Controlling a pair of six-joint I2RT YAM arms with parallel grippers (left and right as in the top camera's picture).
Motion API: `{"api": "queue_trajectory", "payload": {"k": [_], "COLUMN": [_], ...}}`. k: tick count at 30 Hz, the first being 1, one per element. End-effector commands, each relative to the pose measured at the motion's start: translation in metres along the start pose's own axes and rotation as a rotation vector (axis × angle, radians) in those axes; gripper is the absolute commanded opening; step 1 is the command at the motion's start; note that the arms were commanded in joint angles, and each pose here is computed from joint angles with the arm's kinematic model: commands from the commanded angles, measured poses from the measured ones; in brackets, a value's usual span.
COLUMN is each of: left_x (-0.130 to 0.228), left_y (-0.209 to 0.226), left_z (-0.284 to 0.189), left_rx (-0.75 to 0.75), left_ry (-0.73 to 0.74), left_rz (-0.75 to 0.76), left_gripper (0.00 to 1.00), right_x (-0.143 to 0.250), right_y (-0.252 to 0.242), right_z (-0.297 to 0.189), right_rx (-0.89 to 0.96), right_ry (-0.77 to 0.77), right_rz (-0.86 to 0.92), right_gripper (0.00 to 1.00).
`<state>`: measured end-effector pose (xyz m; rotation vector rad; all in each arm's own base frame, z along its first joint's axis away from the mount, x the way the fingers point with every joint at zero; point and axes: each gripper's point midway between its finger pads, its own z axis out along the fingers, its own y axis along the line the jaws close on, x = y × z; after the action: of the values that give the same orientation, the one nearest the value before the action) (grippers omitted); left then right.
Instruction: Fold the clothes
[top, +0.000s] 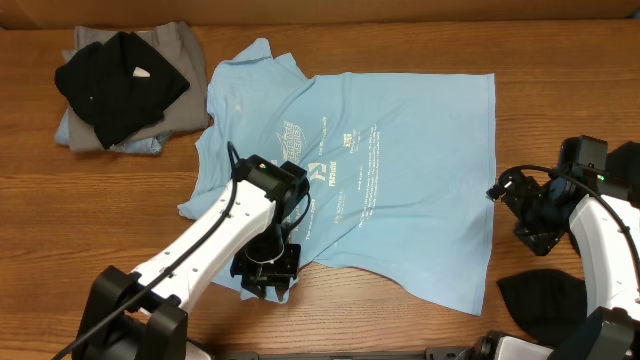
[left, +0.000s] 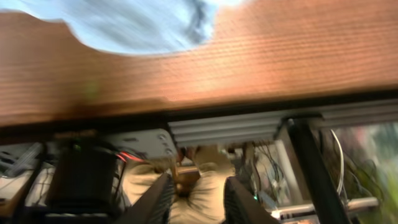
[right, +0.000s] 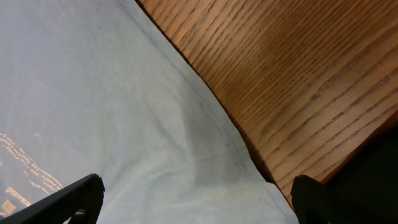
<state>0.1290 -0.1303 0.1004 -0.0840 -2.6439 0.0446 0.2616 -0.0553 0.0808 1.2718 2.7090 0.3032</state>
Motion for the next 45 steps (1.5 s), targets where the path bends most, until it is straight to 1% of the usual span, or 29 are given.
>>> {"api": "queue_trajectory", "payload": {"k": [1, 3, 4, 7, 9, 12, 14, 15, 16, 17, 18, 19, 21, 22, 27, 29, 30, 33, 34, 35, 36, 39, 41, 45], "left_x": [-0.035, -0.060, -0.074, -0.115, -0.138, -0.166, -0.177, -0.182, -0.186, -0.188, -0.188, -0.188, -0.187, -0.187, -0.184, -0.184, -0.185, -0.186, -0.186, -0.186, -0.186, -0.186, -0.186, -0.188], "left_y": [0.032, 0.042, 0.047, 0.058, 0.071, 0.086, 0.092, 0.094, 0.095, 0.096, 0.096, 0.096, 0.096, 0.096, 0.096, 0.096, 0.096, 0.096, 0.096, 0.096, 0.096, 0.096, 0.096, 0.096], "left_z": [-0.025, -0.040, -0.048, -0.069, -0.083, -0.104, -0.115, -0.120, -0.125, -0.126, -0.127, -0.127, -0.126, -0.125, -0.123, -0.123, -0.123, -0.124, -0.124, -0.124, -0.124, -0.124, -0.125, -0.127], "left_rx": [-0.086, -0.046, -0.011, 0.073, 0.100, 0.125, 0.131, 0.133, 0.138, 0.139, 0.140, 0.139, 0.133, 0.127, 0.124, 0.123, 0.124, 0.124, 0.124, 0.124, 0.124, 0.124, 0.125, 0.125], "left_ry": [-0.180, -0.271, -0.323, -0.475, -0.572, -0.705, -0.767, -0.798, -0.820, -0.830, -0.834, -0.834, -0.828, -0.825, -0.810, -0.812, -0.815, -0.818, -0.818, -0.818, -0.818, -0.818, -0.822, -0.836], "left_rz": [-0.131, -0.187, -0.209, -0.198, -0.205, -0.200, -0.191, -0.189, -0.192, -0.192, -0.192, -0.191, -0.181, -0.170, -0.166, -0.167, -0.167, -0.166, -0.166, -0.166, -0.166, -0.166, -0.166, -0.159], "left_gripper": [0.36, 0.38, 0.37, 0.36, 0.37, 0.41, 0.41, 0.41, 0.42, 0.42, 0.42, 0.42, 0.42, 0.42, 0.43, 0.43, 0.43, 0.44, 0.44, 0.44, 0.44, 0.45, 0.44, 0.47], "right_x": [-0.003, -0.002, -0.001, -0.001, -0.006, -0.013, -0.016, -0.018, -0.021, -0.026, -0.031, -0.036, -0.044, -0.049, -0.059, -0.059, -0.059, -0.063, -0.066, -0.071, -0.078, -0.111, -0.143, -0.191], "right_y": [0.002, 0.010, 0.016, 0.036, 0.042, 0.047, 0.048, 0.046, 0.043, 0.039, 0.034, 0.033, 0.035, 0.037, 0.038, 0.043, 0.045, 0.050, 0.051, 0.051, 0.050, 0.042, 0.037, 0.033], "right_z": [-0.001, -0.001, -0.001, -0.004, -0.003, 0.005, 0.015, 0.023, 0.031, 0.040, 0.049, 0.057, 0.070, 0.078, 0.107, 0.114, 0.115, 0.115, 0.114, 0.114, 0.112, 0.103, 0.090, 0.060], "right_rx": [-0.013, -0.051, -0.084, -0.188, -0.196, -0.186, -0.174, -0.154, -0.130, -0.096, -0.064, -0.052, -0.055, -0.060, -0.063, -0.085, -0.098, -0.116, -0.118, -0.117, -0.110, -0.058, -0.034, -0.059], "right_ry": [-0.012, -0.005, 0.001, 0.003, -0.023, -0.044, -0.036, -0.031, -0.028, -0.033, -0.039, -0.043, -0.055, -0.063, -0.064, -0.059, -0.056, -0.076, -0.087, -0.106, -0.134, -0.253, -0.363, -0.506], "right_rz": [-0.040, -0.087, -0.112, -0.187, -0.206, -0.214, -0.217, -0.214, -0.212, -0.206, -0.191, -0.188, -0.191, -0.193, -0.203, -0.242, -0.268, -0.314, -0.315, -0.314, -0.308, -0.210, -0.151, -0.100], "right_gripper": [1.00, 1.00, 0.99, 0.94, 0.88, 0.76, 0.67, 0.64, 0.64, 0.67, 0.76, 0.78, 0.79, 0.78, 0.63, 0.58, 0.53, 0.31, 0.22, 0.07, 0.04, 0.04, 0.04, 0.04]}}
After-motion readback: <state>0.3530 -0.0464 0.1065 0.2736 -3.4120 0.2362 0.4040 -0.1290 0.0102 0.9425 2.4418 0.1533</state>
